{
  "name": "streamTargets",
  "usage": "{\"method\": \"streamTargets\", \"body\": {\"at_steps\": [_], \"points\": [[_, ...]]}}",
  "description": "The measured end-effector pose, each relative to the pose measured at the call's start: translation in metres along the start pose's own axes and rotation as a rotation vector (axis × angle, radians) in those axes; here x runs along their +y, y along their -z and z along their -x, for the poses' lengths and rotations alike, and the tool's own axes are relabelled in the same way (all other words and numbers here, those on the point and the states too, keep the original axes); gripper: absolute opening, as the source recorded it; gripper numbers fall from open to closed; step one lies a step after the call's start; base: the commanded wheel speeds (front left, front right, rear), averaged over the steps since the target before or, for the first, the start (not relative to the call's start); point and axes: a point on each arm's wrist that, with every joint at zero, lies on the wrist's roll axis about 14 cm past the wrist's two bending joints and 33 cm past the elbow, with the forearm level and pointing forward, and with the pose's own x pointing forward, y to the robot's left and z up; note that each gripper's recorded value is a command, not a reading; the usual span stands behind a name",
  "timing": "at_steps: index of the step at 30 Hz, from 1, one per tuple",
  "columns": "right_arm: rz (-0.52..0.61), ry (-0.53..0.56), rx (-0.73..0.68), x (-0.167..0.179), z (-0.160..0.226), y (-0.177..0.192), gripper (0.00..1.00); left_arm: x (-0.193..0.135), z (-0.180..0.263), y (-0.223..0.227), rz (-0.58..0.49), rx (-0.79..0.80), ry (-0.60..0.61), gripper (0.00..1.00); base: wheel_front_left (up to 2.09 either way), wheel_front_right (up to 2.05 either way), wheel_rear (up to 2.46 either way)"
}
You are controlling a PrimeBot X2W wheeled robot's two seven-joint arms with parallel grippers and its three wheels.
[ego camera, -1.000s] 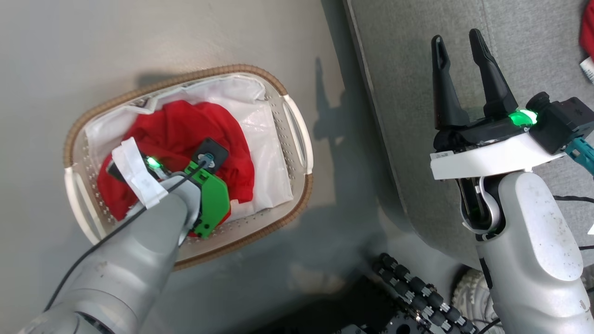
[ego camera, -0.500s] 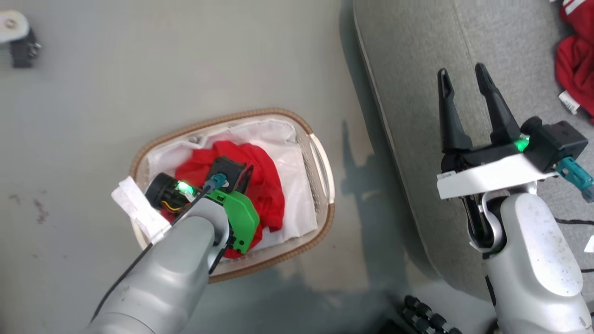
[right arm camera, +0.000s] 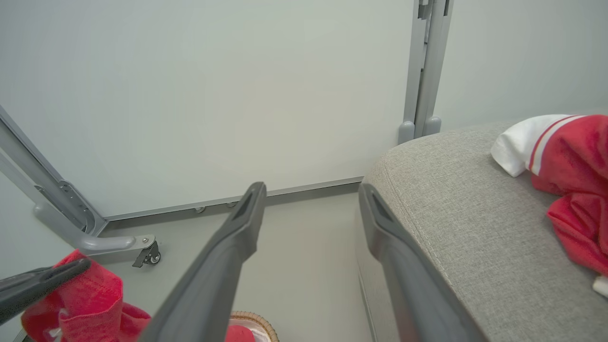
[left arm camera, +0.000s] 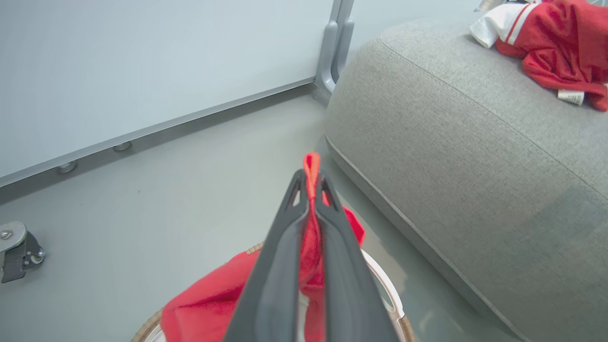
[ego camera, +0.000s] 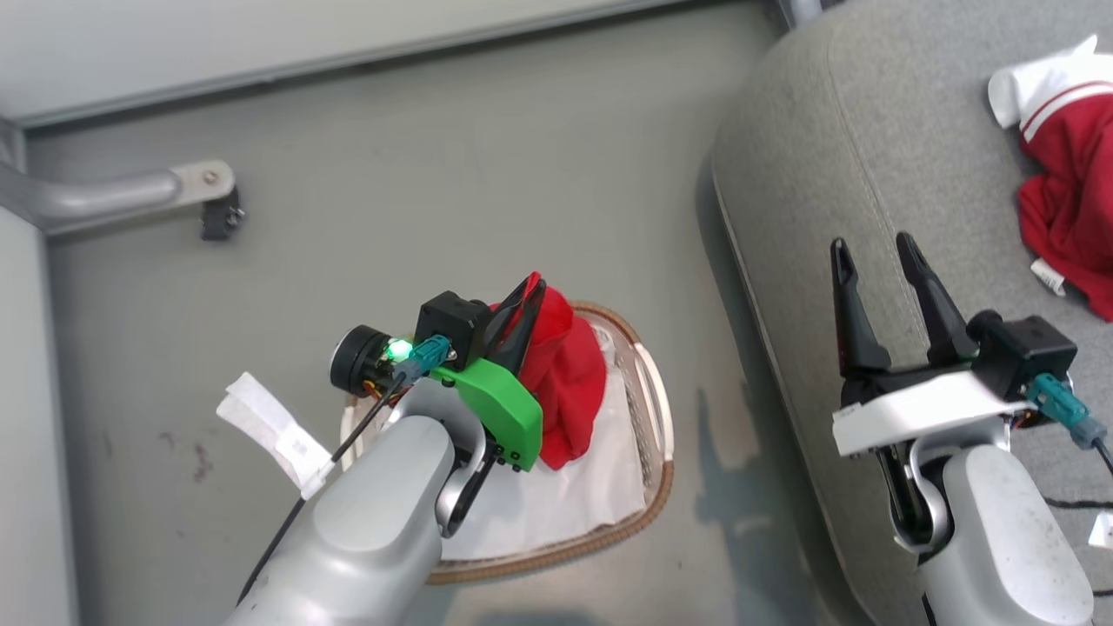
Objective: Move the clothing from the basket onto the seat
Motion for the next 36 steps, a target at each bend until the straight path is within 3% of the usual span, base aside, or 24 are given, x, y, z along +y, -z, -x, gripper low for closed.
{"method": "streamTargets", "body": {"at_steps": [13,19,24,28,31,36], "points": [[-0.027,-0.053,-0.03,0.023,0.039,-0.019,1.0,-0.042,0.051,-0.151,-0.117,-0.433,0.015,0.0,0.0,0.0,0.0],[0.026,-0.181,0.001,0.063,0.054,-0.01,1.0,-0.065,0.079,-0.205,-0.168,-0.598,0.04,0.0,0.0,0.0,0.0],[0.048,-0.411,0.057,0.135,0.07,0.01,1.0,-0.074,0.091,-0.219,-0.198,-0.641,0.056,0.0,0.0,0.0,0.0],[0.028,-0.589,0.037,0.192,0.078,0.003,1.0,-0.078,0.095,-0.221,-0.202,-0.648,0.062,0.0,0.0,0.0,0.0],[0.03,-0.655,0.018,0.212,0.076,-0.003,1.0,-0.081,0.096,-0.22,-0.193,-0.647,0.071,0.0,0.0,0.0,0.0],[0.093,-0.672,-0.019,0.217,0.056,-0.012,1.0,-0.086,0.097,-0.216,-0.181,-0.639,0.085,0.0,0.0,0.0,0.0]]}}
